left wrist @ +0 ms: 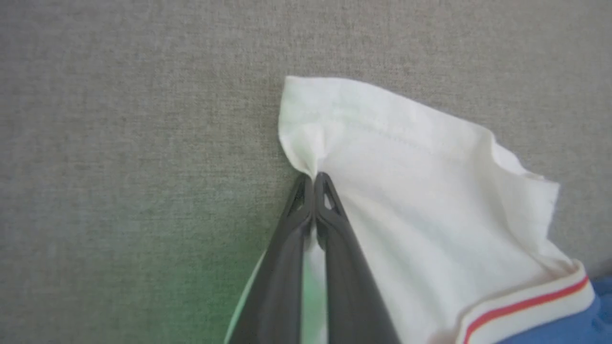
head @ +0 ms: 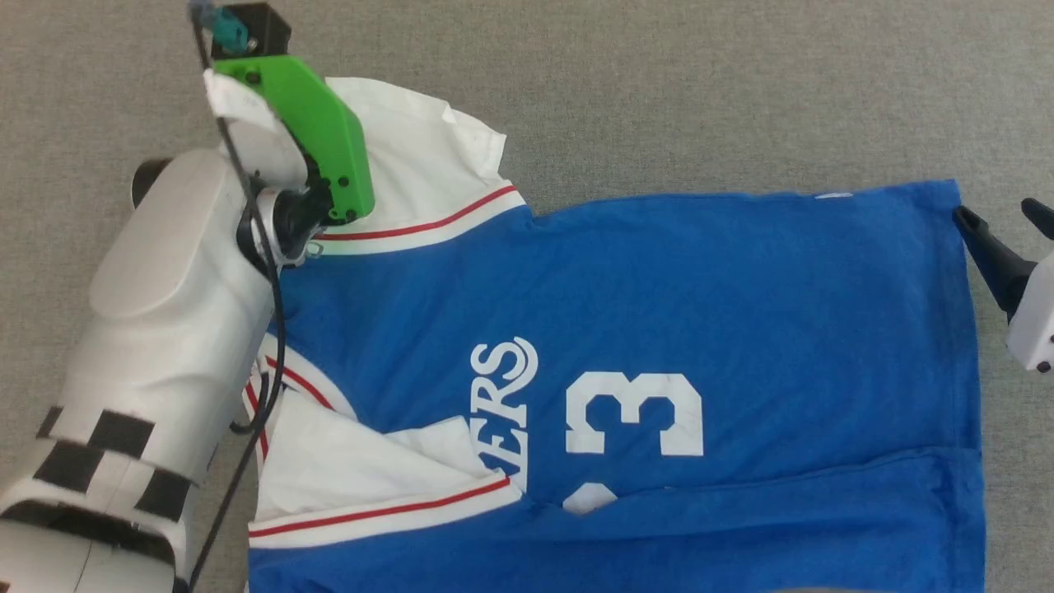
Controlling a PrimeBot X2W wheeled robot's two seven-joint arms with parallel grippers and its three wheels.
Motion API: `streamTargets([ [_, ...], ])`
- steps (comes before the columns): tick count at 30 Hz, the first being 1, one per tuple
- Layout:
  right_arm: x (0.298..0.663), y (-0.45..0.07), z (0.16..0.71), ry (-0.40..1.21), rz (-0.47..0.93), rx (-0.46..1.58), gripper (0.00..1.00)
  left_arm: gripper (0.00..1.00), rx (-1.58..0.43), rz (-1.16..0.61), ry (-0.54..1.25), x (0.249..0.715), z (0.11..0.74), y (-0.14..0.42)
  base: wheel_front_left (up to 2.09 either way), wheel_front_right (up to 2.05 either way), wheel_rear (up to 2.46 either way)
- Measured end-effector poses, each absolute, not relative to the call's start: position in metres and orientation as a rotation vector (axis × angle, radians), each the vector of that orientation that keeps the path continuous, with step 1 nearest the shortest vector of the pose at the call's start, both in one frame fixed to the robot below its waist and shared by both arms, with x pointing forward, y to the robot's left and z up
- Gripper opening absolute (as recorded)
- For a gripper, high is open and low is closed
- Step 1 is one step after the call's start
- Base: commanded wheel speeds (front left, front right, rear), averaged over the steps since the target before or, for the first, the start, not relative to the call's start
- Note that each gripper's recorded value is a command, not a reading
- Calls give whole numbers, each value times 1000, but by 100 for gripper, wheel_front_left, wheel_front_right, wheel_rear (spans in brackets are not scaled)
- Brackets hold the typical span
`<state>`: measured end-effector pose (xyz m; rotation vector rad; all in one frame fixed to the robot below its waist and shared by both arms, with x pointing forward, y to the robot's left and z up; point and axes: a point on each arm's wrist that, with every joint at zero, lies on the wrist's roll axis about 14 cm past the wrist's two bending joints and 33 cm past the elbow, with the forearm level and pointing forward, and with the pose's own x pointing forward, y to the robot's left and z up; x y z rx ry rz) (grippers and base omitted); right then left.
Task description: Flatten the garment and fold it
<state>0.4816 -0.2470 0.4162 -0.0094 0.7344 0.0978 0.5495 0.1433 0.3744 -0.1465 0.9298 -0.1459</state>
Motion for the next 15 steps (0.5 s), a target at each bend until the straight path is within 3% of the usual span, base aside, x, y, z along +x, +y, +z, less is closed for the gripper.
streamTargets([
  [10, 492, -235, 412, 850, 162, -208, 100, 0, -272, -174, 652, 541, 425, 151, 0, 0, 0],
  [15, 493, -234, 389, 957, 171, -263, 100, 0, -309, -178, 604, 524, 433, 150, 0, 0, 0],
])
